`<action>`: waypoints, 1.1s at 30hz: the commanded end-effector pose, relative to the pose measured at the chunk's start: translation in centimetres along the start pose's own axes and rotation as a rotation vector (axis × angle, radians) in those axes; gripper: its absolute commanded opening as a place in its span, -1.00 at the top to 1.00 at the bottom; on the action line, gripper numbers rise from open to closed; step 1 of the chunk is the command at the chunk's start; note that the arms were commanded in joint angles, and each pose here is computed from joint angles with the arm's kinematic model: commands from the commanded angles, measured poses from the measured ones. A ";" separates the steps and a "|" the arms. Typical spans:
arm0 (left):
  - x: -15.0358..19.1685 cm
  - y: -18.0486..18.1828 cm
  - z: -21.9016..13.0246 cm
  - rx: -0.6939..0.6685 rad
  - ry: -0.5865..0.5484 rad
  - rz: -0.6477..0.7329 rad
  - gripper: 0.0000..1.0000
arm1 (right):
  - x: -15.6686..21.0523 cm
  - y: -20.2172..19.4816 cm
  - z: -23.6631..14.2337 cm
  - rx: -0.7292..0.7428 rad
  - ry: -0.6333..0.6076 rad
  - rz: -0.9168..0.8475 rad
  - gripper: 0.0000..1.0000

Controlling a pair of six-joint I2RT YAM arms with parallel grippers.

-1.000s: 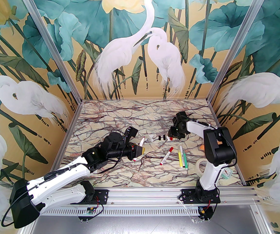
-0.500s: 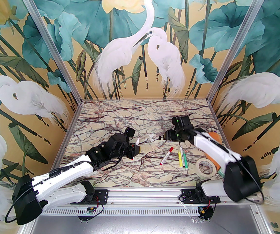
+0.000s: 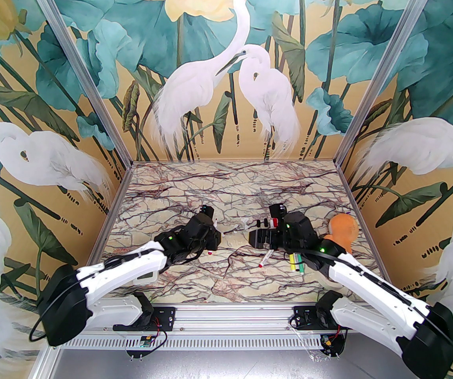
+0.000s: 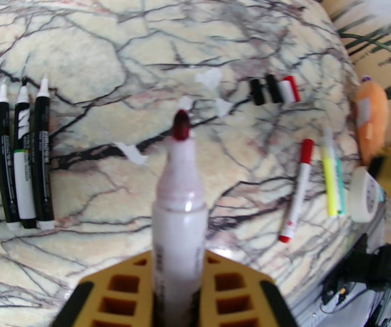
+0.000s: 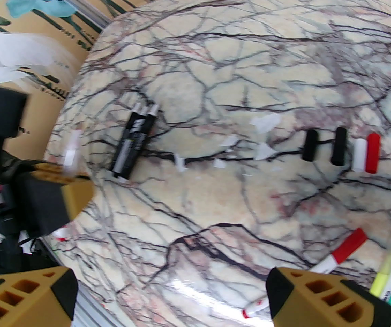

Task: Open the pen caps

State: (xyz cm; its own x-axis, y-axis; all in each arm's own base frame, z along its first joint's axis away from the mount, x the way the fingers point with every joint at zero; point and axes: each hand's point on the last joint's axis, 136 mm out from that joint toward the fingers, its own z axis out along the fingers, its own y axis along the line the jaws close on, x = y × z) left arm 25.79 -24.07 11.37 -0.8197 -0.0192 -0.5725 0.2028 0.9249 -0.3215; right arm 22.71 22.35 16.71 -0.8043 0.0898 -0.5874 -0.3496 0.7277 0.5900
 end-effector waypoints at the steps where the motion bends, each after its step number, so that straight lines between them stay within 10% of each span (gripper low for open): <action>1: -1.4 0.6 1.1 -0.064 -0.026 -0.024 0.83 | -0.7 1.3 0.0 -0.048 -0.053 0.020 -0.99; 33: -1.2 6.7 10.6 -0.385 0.121 0.075 0.65 | 0.7 1.5 2.2 0.062 -0.024 -0.013 -0.99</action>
State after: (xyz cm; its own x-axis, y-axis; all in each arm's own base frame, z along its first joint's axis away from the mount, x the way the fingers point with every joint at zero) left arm 33.51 -22.64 2.25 -0.8702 0.0642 -0.4885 0.0809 0.9966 -0.0131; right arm 22.35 24.89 15.10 -0.7975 0.0811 -0.5978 -0.3337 0.7663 0.5491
